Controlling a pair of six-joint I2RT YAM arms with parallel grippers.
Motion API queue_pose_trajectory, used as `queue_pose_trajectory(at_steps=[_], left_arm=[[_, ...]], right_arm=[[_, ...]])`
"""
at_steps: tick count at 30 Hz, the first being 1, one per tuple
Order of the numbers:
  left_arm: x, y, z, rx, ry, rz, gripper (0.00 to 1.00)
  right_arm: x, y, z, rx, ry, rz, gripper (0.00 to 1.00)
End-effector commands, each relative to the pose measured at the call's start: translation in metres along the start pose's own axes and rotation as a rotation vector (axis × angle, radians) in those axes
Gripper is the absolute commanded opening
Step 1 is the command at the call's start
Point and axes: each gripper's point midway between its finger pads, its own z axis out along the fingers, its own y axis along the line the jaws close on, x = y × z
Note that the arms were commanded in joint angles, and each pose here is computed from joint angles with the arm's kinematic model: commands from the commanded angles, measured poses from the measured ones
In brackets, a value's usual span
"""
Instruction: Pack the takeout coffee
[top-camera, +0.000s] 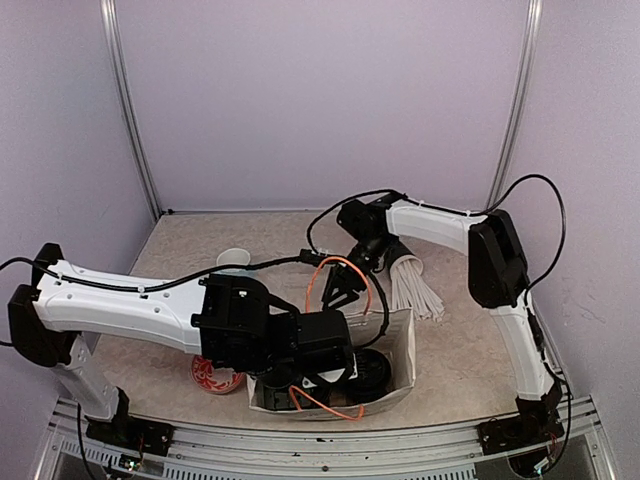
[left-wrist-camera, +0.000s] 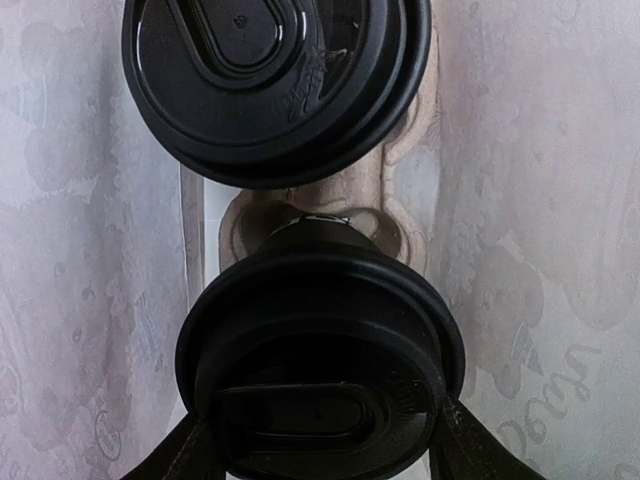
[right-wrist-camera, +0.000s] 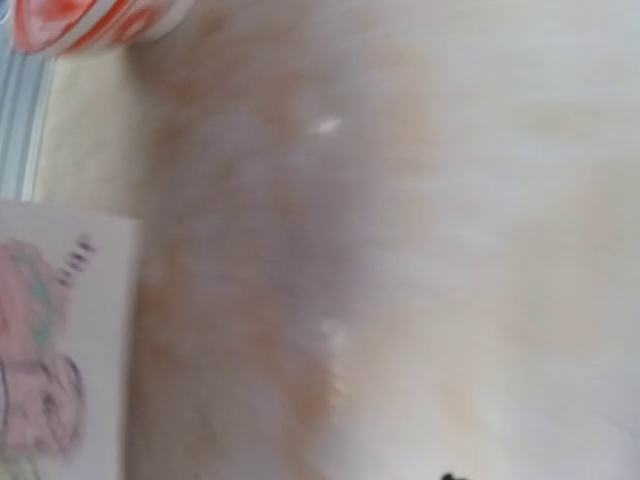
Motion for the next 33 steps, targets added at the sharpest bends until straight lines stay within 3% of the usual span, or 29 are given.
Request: queue_pose_trajectory(at_steps=[1,10,18,22,24,30,33], left_arm=[[0.008,-0.028,0.009,0.167,0.093,-0.092,0.51],[0.007,0.001,0.029,0.130,0.153,-0.242,0.52],[0.009,-0.008,0.057,0.178,0.198,-0.253,0.49],[0.007,0.003,0.050,0.134,0.188,-0.272,0.50],[0.005,0.011,0.040,0.110,0.169,-0.290,0.54],[-0.006,0.039,0.007,0.009,0.079,-0.330,0.81],[-0.014,0.052,-0.009,-0.029,0.027,-0.348,0.87]], right_arm=[[-0.022,-0.009,-0.085,0.147,-0.109,-0.037,0.51],[-0.010,0.014,-0.114,0.174,-0.157,-0.067,0.51],[-0.001,0.019,-0.110,0.144,-0.156,-0.055,0.51],[-0.003,0.024,-0.116,0.153,-0.160,-0.061,0.51],[-0.005,0.026,-0.118,0.157,-0.163,-0.065,0.52],[-0.008,0.028,-0.126,0.178,-0.162,-0.062,0.52],[-0.008,0.028,-0.128,0.186,-0.159,-0.057,0.52]])
